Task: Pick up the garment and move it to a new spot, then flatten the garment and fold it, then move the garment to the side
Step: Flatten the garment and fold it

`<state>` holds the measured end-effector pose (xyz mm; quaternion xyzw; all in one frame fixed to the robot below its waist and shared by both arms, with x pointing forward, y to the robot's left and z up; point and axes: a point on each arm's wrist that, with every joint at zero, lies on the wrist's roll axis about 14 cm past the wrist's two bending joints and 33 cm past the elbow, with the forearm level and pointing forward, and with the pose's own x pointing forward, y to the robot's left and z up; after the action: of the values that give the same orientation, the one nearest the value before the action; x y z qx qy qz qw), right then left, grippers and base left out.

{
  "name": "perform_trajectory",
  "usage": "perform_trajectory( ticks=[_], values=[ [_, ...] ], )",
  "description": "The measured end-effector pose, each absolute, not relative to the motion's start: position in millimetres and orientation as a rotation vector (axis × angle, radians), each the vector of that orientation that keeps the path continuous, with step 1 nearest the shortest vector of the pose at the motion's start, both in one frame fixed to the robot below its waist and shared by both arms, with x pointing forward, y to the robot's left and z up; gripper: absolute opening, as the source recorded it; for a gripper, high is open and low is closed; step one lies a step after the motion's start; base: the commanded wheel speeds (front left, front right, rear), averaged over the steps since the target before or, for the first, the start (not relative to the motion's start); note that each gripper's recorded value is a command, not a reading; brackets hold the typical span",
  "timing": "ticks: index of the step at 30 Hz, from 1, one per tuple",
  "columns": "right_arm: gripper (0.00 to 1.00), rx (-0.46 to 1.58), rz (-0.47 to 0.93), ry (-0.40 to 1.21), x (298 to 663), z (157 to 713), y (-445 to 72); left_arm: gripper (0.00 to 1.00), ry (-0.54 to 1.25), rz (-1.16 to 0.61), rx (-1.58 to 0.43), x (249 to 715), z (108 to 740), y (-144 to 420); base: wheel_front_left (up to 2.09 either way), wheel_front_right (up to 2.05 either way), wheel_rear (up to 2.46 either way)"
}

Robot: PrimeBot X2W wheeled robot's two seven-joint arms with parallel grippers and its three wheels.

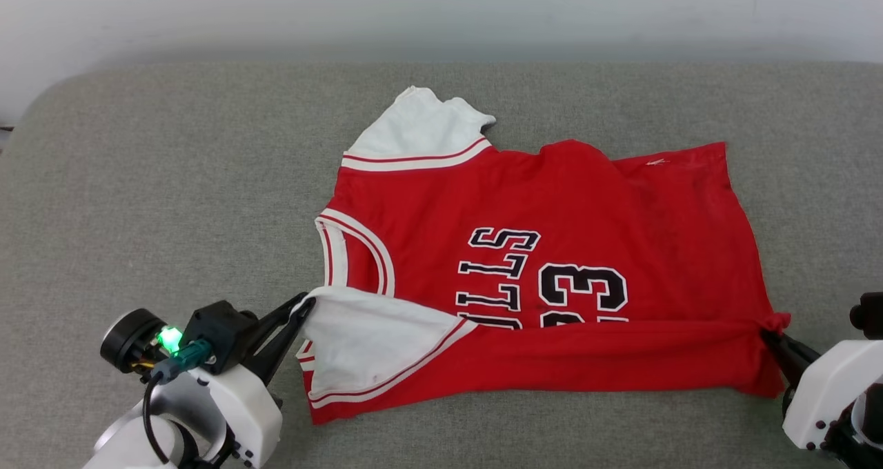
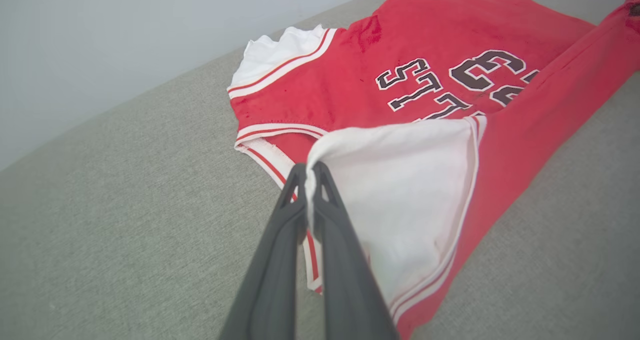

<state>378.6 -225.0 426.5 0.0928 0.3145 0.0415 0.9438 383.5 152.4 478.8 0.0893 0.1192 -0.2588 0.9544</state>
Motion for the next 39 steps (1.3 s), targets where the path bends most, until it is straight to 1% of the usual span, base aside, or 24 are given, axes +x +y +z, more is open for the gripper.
perform_trajectory(
  ticks=[9, 10, 11, 12, 16, 18, 20, 23, 27, 31, 35, 39],
  values=[
    [0.00, 0.174, 0.089, 0.695, 396.1, 402.6, -221.3, 0.00, 0.313, -0.543, 0.202, 409.4, 446.7, 150.2, 0.00, 0.00, 0.00],
    [0.00, 0.172, 0.089, 0.699, 397.3, 401.0, -221.3, 0.24, 0.323, -0.541, 0.204, 410.4, 443.1, 150.7, 0.00, 0.00, 0.00],
    [1.00, 0.161, 0.089, 0.701, 398.4, 400.0, -221.6, 0.80, 0.332, -0.540, 0.205, 410.8, 439.6, 150.7, 0.00, 0.00, 0.00],
    [1.00, 0.155, 0.086, 0.693, 400.7, 400.4, -222.9, 1.00, 0.340, -0.535, 0.207, 411.6, 436.3, 152.5, 0.00, 0.00, 0.00],
    [1.00, 0.153, 0.088, 0.673, 405.7, 403.2, -221.4, 1.00, 0.377, -0.522, 0.205, 409.2, 423.3, 155.8, 0.00, 0.00, 0.00],
    [1.00, 0.136, 0.097, 0.661, 406.1, 406.0, -219.7, 1.00, 0.349, -0.506, 0.192, 412.6, 427.3, 157.0, 0.00, 0.00, 0.00],
    [1.00, 0.078, 0.104, 0.606, 410.0, 419.2, -223.7, 1.00, 0.294, -0.458, 0.154, 417.7, 437.9, 162.2, 0.00, 0.00, 0.00],
    [1.00, 0.059, 0.122, 0.545, 413.2, 435.1, -219.7, 1.00, 0.219, -0.392, 0.119, 423.8, 455.6, 172.3, 0.00, 0.00, 0.00],
    [1.00, 0.005, 0.125, 0.493, 411.1, 452.0, -224.7, 1.00, 0.191, -0.340, 0.068, 414.9, 463.6, 181.7, 0.00, 0.00, 0.00],
    [1.00, -0.046, 0.111, 0.505, 398.3, 453.4, -233.0, 1.00, 0.185, -0.278, 0.021, 401.0, 468.0, 193.4, 0.00, 0.00, 0.00],
    [1.00, -0.014, 0.098, 0.572, 380.7, 444.0, -232.3, 1.00, 0.294, -0.287, 0.026, 373.5, 448.1, 189.7, 0.00, 0.00, 0.00],
    [1.00, -0.004, 0.063, 0.645, 363.7, 434.3, -238.0, 1.00, 0.383, -0.295, -0.034, 353.3, 437.0, 176.0, 0.00, 0.00, 0.00]
  ],
)
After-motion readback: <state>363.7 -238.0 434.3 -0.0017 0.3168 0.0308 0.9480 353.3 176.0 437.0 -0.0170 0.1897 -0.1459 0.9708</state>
